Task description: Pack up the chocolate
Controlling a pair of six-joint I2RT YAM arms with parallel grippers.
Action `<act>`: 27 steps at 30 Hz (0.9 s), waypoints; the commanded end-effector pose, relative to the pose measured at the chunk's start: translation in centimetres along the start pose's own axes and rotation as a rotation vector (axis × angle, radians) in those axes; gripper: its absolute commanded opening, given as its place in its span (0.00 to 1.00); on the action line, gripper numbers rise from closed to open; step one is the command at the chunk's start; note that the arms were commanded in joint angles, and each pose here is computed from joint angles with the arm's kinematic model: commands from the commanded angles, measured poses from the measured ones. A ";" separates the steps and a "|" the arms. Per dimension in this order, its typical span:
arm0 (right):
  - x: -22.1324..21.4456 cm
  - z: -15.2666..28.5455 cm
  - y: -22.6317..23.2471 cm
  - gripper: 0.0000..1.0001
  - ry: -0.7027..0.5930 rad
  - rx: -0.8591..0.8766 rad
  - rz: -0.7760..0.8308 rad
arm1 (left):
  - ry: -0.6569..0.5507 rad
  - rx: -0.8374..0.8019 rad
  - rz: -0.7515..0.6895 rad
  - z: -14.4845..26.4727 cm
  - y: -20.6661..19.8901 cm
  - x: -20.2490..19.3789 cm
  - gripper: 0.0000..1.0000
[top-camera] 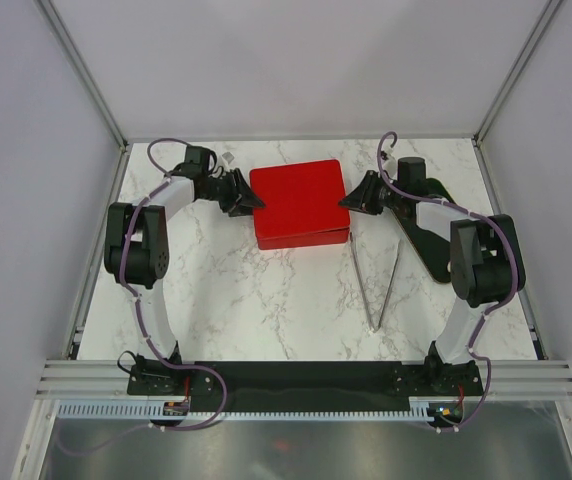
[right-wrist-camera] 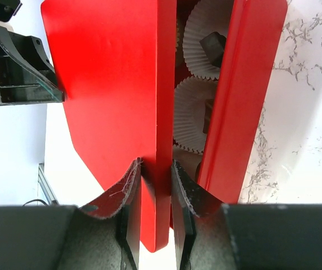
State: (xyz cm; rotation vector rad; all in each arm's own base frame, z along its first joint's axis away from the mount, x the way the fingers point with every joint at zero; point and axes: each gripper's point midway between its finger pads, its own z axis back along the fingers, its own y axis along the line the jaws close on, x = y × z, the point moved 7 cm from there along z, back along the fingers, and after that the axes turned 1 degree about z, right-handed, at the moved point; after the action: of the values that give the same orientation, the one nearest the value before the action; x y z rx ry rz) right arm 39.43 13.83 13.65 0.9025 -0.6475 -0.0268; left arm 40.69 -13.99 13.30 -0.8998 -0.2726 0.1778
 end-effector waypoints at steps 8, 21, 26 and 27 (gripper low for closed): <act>-0.1 -0.6 -1.5 0.00 -0.019 -0.067 0.053 | -0.051 0.118 -0.056 0.8 -0.1 1.6 0.50; -0.2 -0.8 -2.5 0.00 -0.012 -0.079 0.012 | -0.032 0.061 -0.011 1.4 -1.0 1.5 0.57; -0.4 -0.8 -2.8 0.00 -0.010 -0.088 -0.003 | -0.037 0.076 -0.019 1.3 -0.8 1.6 0.57; -0.4 -0.8 -2.9 0.00 -0.010 -0.090 -0.004 | -0.039 0.072 -0.025 1.4 -1.0 1.6 0.56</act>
State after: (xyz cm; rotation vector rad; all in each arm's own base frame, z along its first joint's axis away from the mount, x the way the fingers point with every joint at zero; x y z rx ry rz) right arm 39.55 13.68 11.94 0.8916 -0.6079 -0.0531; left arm 41.35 -13.23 14.18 -0.8238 -0.2761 0.2099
